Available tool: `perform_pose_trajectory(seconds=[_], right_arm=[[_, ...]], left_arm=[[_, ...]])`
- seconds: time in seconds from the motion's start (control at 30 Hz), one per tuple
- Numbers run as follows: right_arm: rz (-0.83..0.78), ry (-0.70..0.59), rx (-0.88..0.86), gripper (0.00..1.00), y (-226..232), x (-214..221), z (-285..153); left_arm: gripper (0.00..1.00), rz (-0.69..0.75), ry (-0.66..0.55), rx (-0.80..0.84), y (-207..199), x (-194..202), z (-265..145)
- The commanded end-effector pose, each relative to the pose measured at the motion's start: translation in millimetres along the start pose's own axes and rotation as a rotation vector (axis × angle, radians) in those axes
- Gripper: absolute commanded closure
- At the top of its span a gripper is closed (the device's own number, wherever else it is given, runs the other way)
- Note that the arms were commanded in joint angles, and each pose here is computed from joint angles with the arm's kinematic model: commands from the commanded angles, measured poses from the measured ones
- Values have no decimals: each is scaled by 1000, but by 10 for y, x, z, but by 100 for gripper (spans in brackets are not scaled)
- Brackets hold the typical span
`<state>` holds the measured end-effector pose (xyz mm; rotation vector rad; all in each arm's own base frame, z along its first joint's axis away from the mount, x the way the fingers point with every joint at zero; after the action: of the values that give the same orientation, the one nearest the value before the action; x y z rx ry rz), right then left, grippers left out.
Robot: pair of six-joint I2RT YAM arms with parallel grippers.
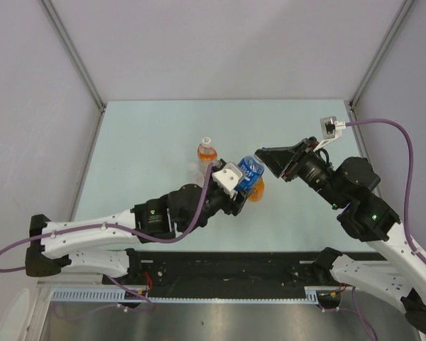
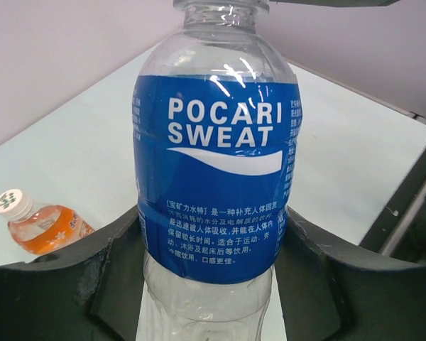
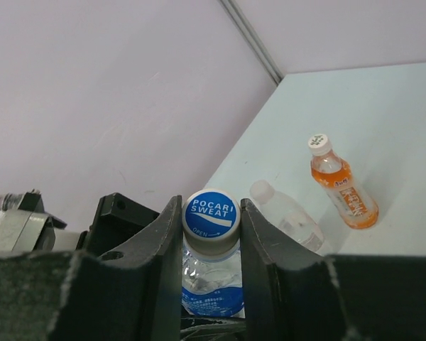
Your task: Fold the napkin into a case and place the utensils inside
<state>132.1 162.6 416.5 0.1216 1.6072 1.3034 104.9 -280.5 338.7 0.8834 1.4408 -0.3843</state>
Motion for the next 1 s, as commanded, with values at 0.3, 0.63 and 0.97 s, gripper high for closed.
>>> perform_pose_trajectory(seconds=[0.3,0.63,0.97], right_arm=[[-253,176,-481,100,418,18,-276],[-416,397,-883,100,594,152,-580],[-532,572,-1095,100,523,235,-784]], left_arm=[[100,-267,-311,808,89,-581,-545],[100,-326,-389,1209,146,-758,-641],[100,-412,-401,1408,148,-842,-542]])
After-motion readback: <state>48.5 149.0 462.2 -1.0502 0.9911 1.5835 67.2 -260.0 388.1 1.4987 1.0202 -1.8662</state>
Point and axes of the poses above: each gripper's point midway between its finger pads, its own z axis out along the fingers, its own y axis along the line the jaws close on, x = y × z, the point moved 9 cm from there along -z, back along the fingers, and after that the axes turned 13 degrees about z, right-handed, at the moved point
